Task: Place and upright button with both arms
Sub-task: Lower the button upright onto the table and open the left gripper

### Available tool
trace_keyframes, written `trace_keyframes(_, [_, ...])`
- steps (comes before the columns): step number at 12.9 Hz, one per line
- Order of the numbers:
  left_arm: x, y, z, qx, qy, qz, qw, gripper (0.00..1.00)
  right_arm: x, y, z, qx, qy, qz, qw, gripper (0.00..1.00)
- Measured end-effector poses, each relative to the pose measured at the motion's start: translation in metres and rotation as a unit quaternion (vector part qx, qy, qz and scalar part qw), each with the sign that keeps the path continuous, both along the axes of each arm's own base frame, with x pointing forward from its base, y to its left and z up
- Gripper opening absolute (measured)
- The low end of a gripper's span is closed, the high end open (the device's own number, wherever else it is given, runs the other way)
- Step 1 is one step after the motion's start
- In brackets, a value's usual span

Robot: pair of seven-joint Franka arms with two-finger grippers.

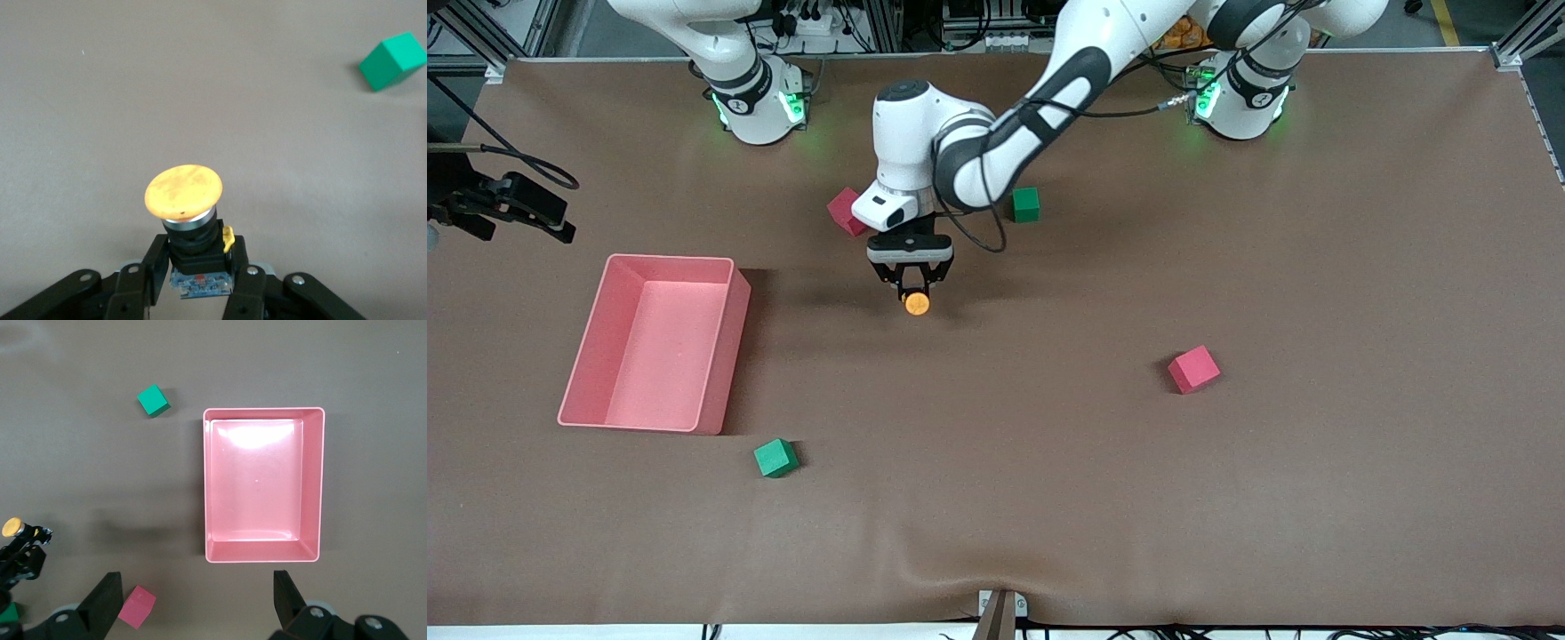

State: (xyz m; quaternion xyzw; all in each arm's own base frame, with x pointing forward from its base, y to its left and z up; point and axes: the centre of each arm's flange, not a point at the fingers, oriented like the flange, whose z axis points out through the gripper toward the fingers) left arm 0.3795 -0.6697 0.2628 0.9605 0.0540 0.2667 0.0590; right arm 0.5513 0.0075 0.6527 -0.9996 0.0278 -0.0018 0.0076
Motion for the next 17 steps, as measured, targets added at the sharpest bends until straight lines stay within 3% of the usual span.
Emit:
trace_keyframes(3, [-0.014, -0.003, -0.046, 0.005, -0.104, -0.007, 0.995, 0.42, 0.000, 0.000, 0.000, 0.000, 0.000, 0.000, 1.000, 1.00])
trace_keyframes(7, [-0.025, 0.003, -0.084, 0.045, -0.167, -0.065, 0.983, 0.42, 0.000, 0.000, 0.000, 0.000, 0.000, 0.000, 1.000, 1.00])
trace_keyframes(11, [-0.033, 0.019, -0.127, 0.077, -0.238, -0.081, 0.965, 0.42, 0.000, -0.001, 0.000, 0.000, 0.000, -0.001, 1.000, 1.00])
trace_keyframes(17, [-0.038, 0.031, -0.159, 0.097, -0.261, -0.093, 0.956, 0.42, 0.000, -0.001, 0.000, 0.000, 0.001, -0.001, 1.000, 1.00])
